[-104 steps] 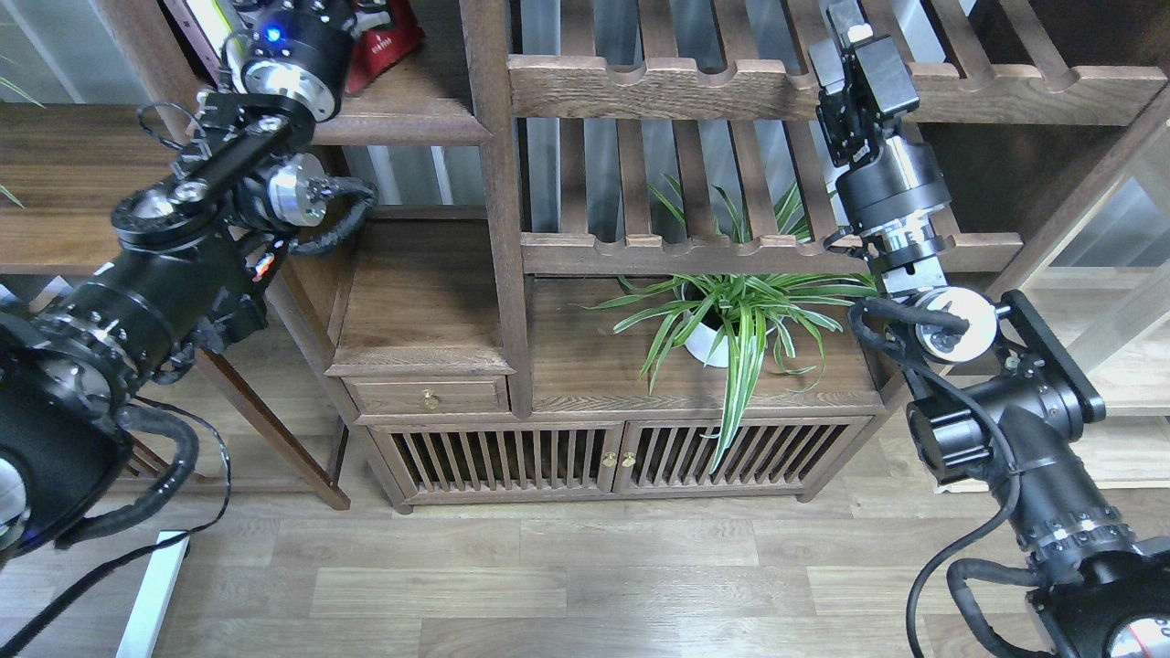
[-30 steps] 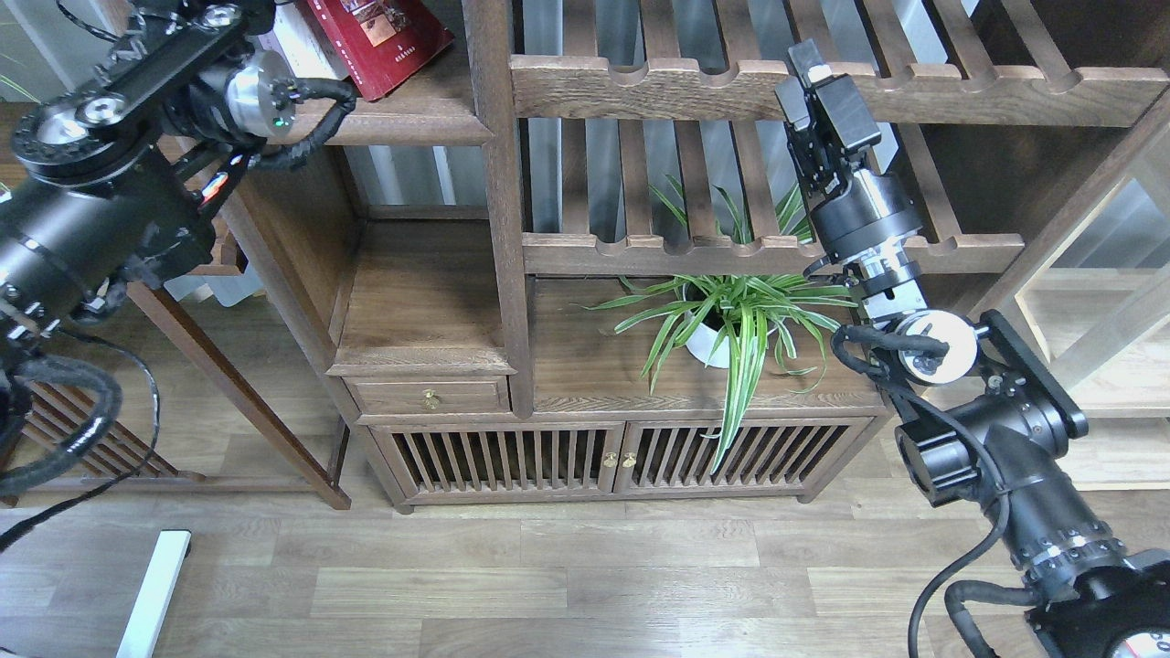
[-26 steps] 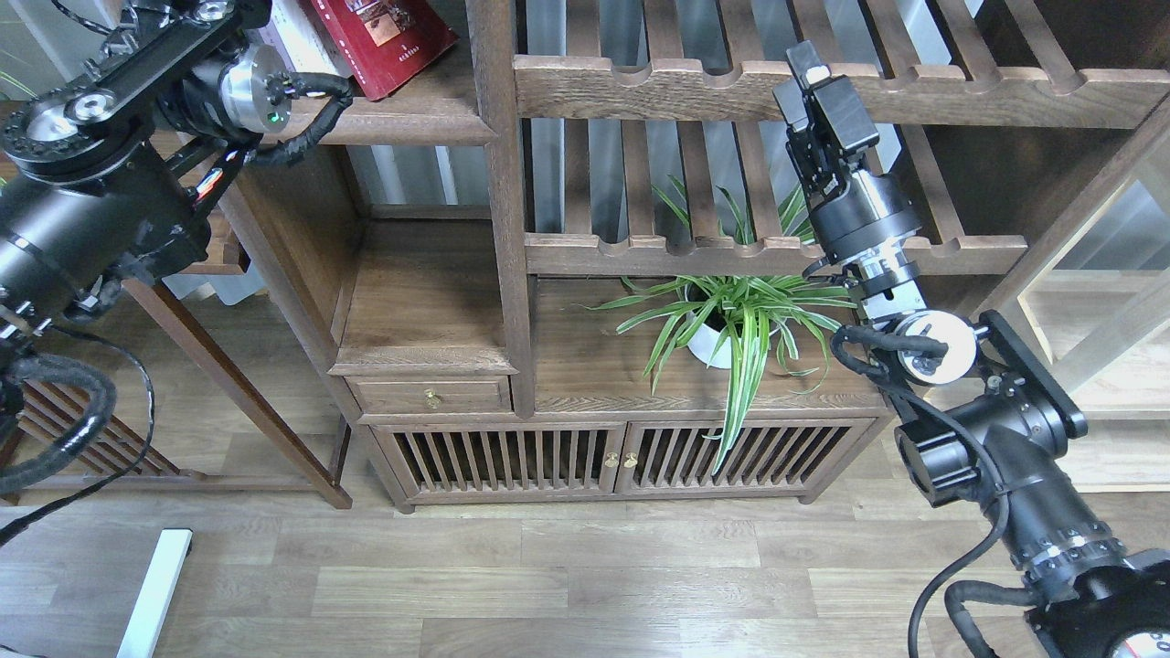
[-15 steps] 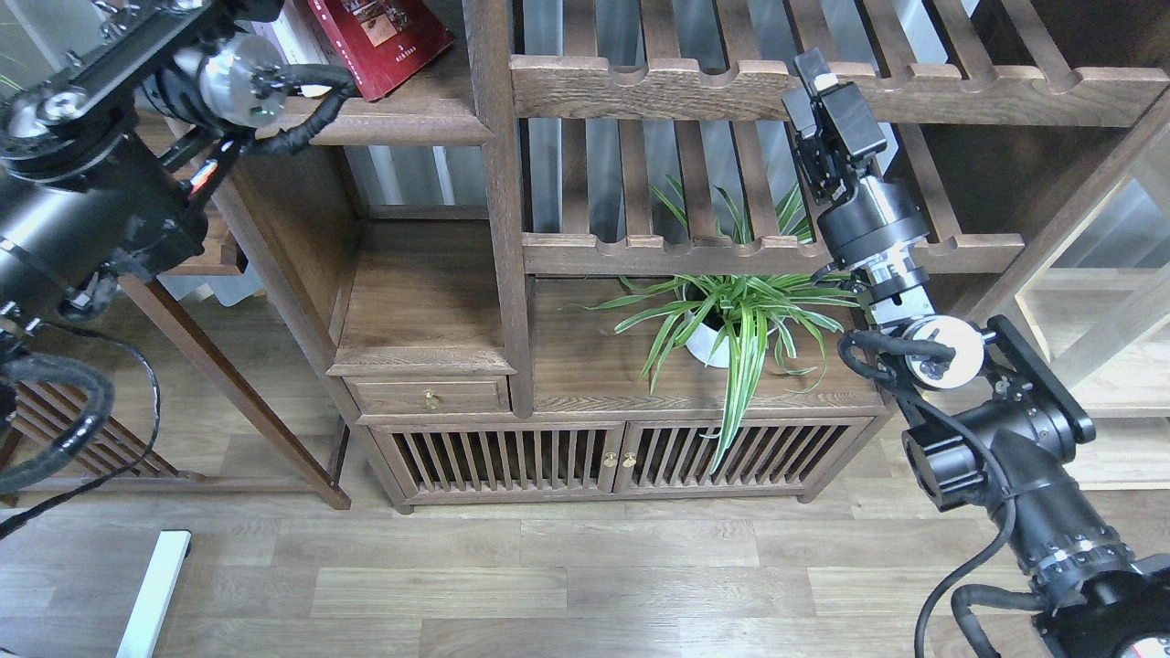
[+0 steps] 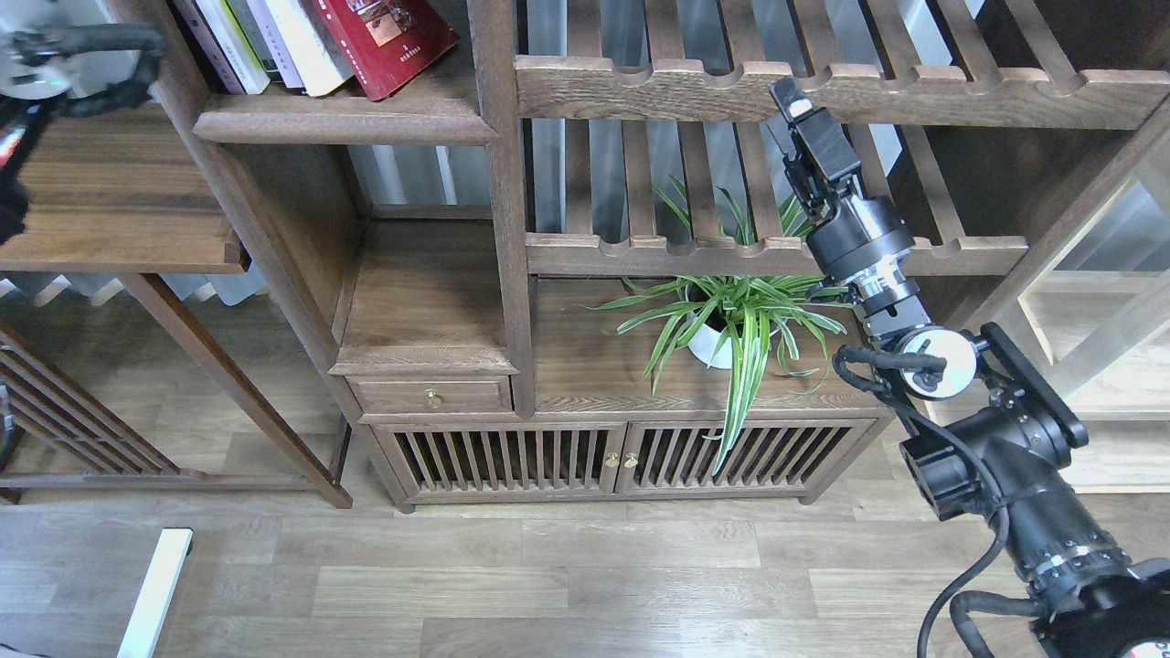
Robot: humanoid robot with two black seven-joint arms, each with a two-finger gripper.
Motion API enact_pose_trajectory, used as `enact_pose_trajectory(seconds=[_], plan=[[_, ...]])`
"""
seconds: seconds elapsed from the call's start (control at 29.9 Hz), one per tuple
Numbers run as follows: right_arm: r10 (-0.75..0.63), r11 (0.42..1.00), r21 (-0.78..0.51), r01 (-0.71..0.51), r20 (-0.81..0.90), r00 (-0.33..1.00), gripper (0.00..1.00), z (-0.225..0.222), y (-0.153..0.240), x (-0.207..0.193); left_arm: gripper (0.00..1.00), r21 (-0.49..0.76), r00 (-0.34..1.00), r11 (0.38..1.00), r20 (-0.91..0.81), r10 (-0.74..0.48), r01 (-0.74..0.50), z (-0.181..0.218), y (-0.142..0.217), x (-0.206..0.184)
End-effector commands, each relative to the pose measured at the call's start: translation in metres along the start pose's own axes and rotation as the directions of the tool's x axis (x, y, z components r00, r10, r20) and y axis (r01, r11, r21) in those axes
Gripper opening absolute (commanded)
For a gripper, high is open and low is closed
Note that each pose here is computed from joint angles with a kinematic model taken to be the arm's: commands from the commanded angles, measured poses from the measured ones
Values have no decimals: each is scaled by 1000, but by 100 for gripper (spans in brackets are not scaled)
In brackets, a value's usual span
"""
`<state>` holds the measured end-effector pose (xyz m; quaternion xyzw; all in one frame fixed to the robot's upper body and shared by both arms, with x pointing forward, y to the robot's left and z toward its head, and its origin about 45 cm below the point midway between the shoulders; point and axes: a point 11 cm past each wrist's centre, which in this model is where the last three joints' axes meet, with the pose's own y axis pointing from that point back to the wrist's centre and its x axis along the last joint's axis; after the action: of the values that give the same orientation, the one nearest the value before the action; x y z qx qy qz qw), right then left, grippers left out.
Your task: Organize books on shelf
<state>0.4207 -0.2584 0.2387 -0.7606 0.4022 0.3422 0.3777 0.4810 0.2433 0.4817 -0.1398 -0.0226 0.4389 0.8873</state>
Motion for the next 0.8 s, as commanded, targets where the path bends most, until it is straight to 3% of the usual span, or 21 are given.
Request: enact_pose_trajectory(seconds=[0.0,0.13,0.3,0.47,0.77], plan=[[0,1000,-21,0,-6,1000,83,6,-1,0,98,2,980,986,-106,-167,169,-2,18,-17],[-2,1000,-31,2,-9,1000,86,9,-1,0,98,50,977,988,-163,-136,146,-16,36,-4],[-6,1000,-13,6,-17,1000,98,1,-4,-2,98,19,935,995,-343,-90,102,-42,51,4],[-4,1000,-6,3,-12,1000,99,1,-3,-1,97,36,895,997,-444,-41,64,-71,70,10],[-44,999,-6,44,75,996,99,34,-17,-14,93,-172,662,982,-728,-177,74,-95,36,-50]])
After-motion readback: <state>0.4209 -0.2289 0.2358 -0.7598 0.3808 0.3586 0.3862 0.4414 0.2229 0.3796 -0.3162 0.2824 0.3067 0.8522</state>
